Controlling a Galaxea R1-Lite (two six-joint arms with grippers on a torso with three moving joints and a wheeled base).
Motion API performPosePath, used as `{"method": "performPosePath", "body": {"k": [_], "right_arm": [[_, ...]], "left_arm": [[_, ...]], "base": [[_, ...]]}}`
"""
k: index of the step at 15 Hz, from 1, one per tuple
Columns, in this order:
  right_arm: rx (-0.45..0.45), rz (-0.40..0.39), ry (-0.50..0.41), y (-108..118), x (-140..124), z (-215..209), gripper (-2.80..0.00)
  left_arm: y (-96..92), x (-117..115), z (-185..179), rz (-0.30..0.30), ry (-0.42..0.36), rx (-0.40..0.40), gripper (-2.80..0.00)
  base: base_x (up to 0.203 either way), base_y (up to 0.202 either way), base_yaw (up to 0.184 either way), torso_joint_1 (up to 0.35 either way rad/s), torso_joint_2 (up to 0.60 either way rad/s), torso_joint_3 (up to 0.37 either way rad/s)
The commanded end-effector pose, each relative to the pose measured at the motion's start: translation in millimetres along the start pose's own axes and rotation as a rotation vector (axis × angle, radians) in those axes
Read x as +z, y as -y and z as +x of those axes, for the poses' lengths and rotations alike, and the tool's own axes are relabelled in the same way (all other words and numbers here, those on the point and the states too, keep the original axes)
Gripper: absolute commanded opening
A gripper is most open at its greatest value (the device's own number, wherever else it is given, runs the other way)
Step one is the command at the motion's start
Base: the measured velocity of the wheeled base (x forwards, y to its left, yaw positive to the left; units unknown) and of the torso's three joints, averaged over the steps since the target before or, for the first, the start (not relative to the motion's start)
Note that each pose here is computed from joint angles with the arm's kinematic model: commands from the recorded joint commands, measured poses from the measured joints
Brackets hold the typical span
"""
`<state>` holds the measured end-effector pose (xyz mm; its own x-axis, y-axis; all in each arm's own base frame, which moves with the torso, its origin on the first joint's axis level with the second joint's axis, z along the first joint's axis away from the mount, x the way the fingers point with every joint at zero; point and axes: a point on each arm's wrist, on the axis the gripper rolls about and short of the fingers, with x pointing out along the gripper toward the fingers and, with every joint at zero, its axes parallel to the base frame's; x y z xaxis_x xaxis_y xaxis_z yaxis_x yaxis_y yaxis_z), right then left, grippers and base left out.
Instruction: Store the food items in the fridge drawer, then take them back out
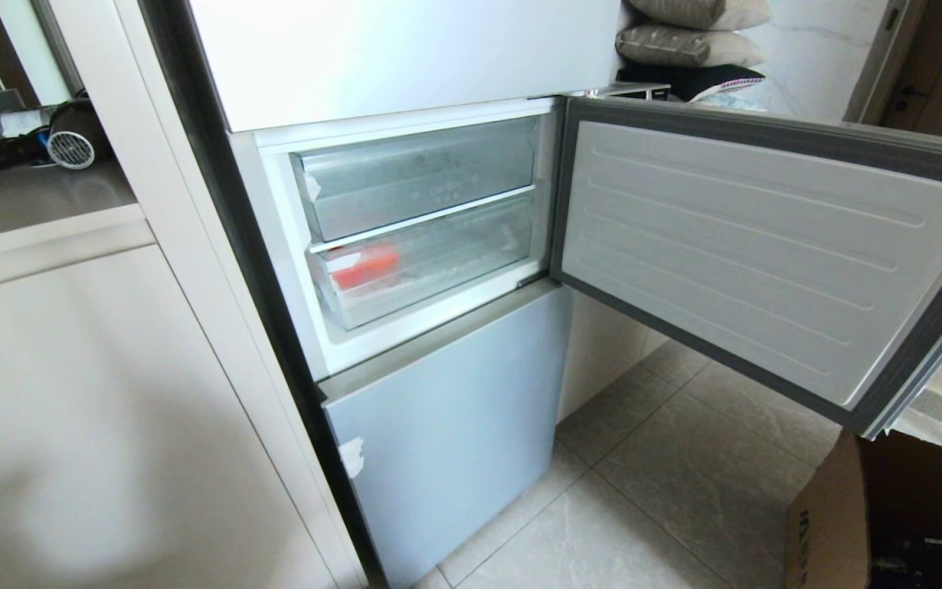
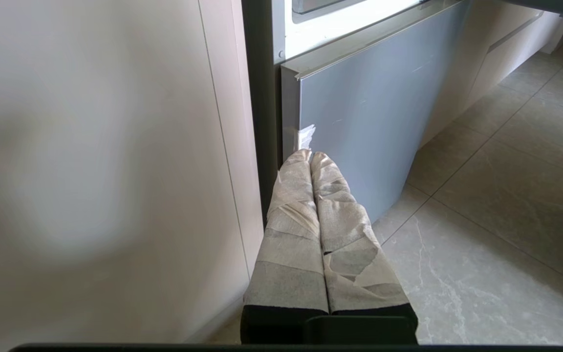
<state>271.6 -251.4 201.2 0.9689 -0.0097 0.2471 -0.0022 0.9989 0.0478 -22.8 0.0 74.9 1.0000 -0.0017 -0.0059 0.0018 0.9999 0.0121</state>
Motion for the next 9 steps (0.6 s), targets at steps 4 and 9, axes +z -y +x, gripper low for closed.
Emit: {"method": "performPosePath", "body": {"k": [4, 9], "right_arm": [[0.194, 0.096, -0.048, -8, 5, 2, -2.80], [0.261, 0.161, -0.077, -20, 15, -6, -2.80]], "left_arm": [[0.0, 0, 0, 0.000, -0.002, 0.000, -2.80], [0.0, 0, 0, 0.000, -0.002, 0.000, -2.80]], "base": [[0.000, 0.000, 0.000, 0.000, 0.00, 0.000], [0.000, 0.000, 0.000, 0.000, 0.00, 0.000]]}}
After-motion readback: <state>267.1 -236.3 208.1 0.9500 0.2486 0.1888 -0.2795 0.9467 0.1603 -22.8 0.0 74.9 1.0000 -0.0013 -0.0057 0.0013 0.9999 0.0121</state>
